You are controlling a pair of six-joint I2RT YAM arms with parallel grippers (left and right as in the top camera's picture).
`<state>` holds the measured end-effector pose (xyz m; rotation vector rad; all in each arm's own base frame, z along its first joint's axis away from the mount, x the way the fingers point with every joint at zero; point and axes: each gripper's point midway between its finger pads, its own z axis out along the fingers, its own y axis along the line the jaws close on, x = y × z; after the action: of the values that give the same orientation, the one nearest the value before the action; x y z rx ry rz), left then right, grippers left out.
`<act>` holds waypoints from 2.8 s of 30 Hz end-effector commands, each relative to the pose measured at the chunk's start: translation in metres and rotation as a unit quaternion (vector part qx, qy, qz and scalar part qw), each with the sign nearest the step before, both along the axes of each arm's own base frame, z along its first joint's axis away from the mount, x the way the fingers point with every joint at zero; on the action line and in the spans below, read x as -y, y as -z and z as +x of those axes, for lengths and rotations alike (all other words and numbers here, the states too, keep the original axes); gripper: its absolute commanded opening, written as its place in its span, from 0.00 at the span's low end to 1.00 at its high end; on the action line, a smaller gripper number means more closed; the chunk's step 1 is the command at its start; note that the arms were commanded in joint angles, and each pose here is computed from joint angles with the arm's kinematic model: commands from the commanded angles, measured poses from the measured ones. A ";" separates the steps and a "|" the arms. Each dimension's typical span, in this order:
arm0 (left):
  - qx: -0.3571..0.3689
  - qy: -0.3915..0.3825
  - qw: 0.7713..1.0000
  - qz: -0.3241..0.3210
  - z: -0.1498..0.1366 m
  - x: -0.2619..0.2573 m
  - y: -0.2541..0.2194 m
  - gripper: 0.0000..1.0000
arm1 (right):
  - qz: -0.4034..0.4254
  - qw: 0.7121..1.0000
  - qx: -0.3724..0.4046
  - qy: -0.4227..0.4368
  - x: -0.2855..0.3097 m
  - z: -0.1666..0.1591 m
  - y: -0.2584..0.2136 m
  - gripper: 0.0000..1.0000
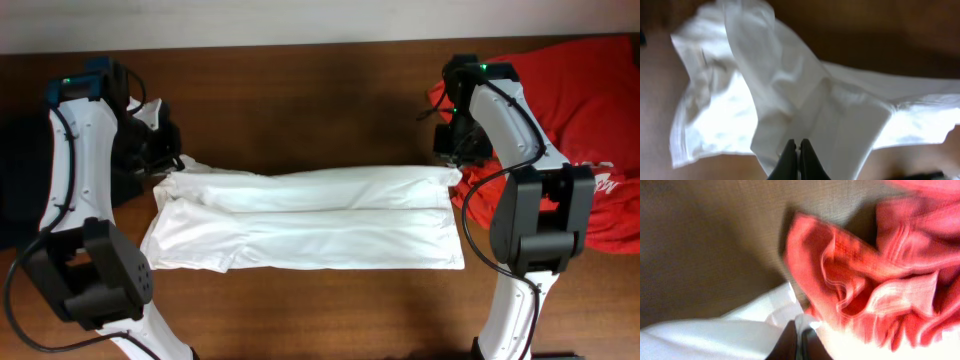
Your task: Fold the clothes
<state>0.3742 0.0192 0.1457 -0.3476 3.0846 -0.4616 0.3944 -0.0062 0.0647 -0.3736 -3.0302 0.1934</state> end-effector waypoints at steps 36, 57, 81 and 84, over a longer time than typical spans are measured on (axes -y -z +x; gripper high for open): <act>0.057 -0.010 0.980 0.188 -0.044 -0.034 0.115 0.05 | -0.027 0.975 -0.221 -0.023 -0.001 -0.116 0.011 0.12; 0.014 -0.019 0.980 0.199 -0.075 -0.037 0.138 0.26 | 0.051 0.993 -0.082 -0.065 -0.027 -0.053 0.050 0.43; 0.066 -0.131 0.959 0.242 -0.044 -0.101 0.157 0.61 | -0.013 0.998 -0.063 0.023 0.032 -0.049 0.050 0.24; 0.086 -0.146 0.955 0.243 -0.020 -0.119 0.113 0.67 | -0.006 0.999 -0.020 0.025 0.030 -0.025 -0.006 0.31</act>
<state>0.3397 0.1222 0.0080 -0.6685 2.8135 0.2052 0.3520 -0.0297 0.0372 -0.4062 -2.8978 0.1951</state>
